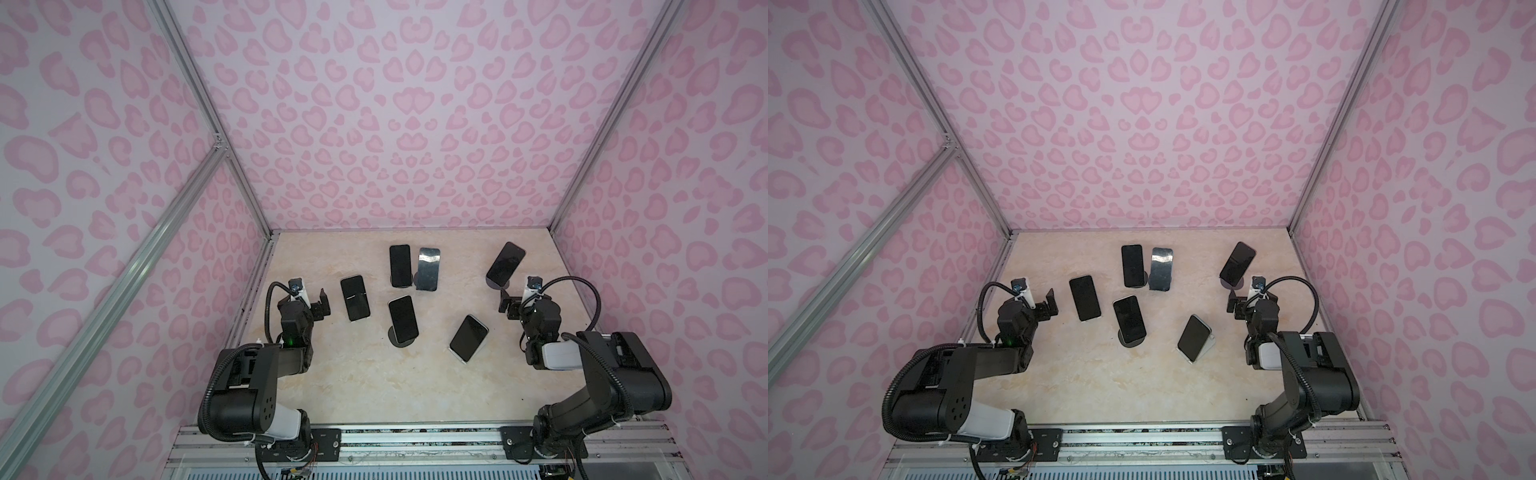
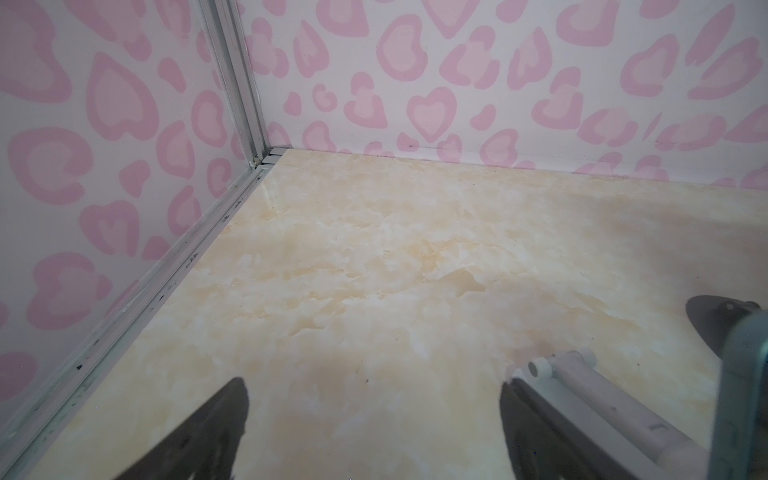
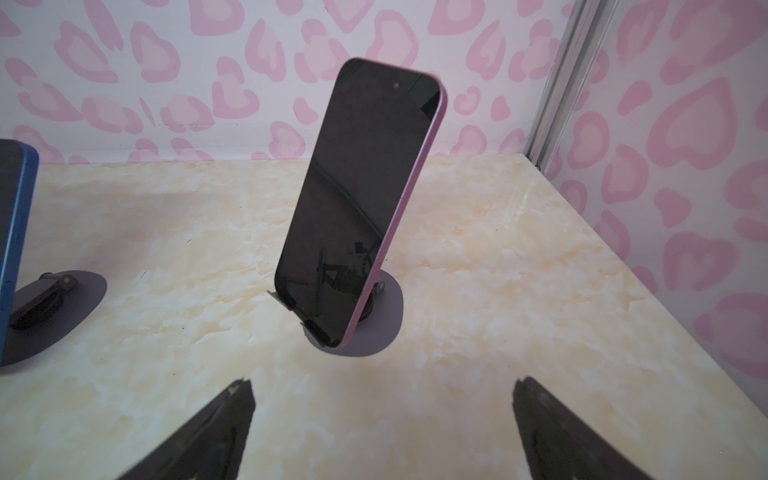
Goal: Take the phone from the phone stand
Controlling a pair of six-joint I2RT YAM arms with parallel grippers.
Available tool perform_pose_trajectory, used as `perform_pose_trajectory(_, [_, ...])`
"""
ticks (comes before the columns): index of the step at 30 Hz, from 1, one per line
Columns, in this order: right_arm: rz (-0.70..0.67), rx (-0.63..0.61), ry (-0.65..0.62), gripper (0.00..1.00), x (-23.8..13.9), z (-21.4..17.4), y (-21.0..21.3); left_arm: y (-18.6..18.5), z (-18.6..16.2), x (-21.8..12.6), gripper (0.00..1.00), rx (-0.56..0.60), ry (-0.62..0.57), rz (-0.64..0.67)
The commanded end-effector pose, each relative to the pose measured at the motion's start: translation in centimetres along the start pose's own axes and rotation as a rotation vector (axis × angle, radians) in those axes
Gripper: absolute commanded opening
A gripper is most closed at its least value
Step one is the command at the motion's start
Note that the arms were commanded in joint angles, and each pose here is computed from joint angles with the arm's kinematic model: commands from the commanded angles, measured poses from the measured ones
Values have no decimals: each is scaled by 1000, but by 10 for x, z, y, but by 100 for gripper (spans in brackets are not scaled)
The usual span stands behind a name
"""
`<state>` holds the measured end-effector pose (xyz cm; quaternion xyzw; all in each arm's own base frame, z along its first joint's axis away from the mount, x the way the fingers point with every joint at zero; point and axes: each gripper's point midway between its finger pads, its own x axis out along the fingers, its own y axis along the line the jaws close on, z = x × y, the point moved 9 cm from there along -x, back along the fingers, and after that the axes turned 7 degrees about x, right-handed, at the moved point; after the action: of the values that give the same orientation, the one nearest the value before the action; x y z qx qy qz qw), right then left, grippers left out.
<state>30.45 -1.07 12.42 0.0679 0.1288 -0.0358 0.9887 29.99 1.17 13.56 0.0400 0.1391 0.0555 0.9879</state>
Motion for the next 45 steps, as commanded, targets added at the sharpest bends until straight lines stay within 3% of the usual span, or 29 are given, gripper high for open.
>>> perform_pose_trajectory(1, [-9,-4,-4,100,1,1,-1,0,4,0,97,1,-23,0])
perform_pose_trajectory(45, [-15,-11,-3,100,0,-1,1,0,4,0,97,1,-23,1])
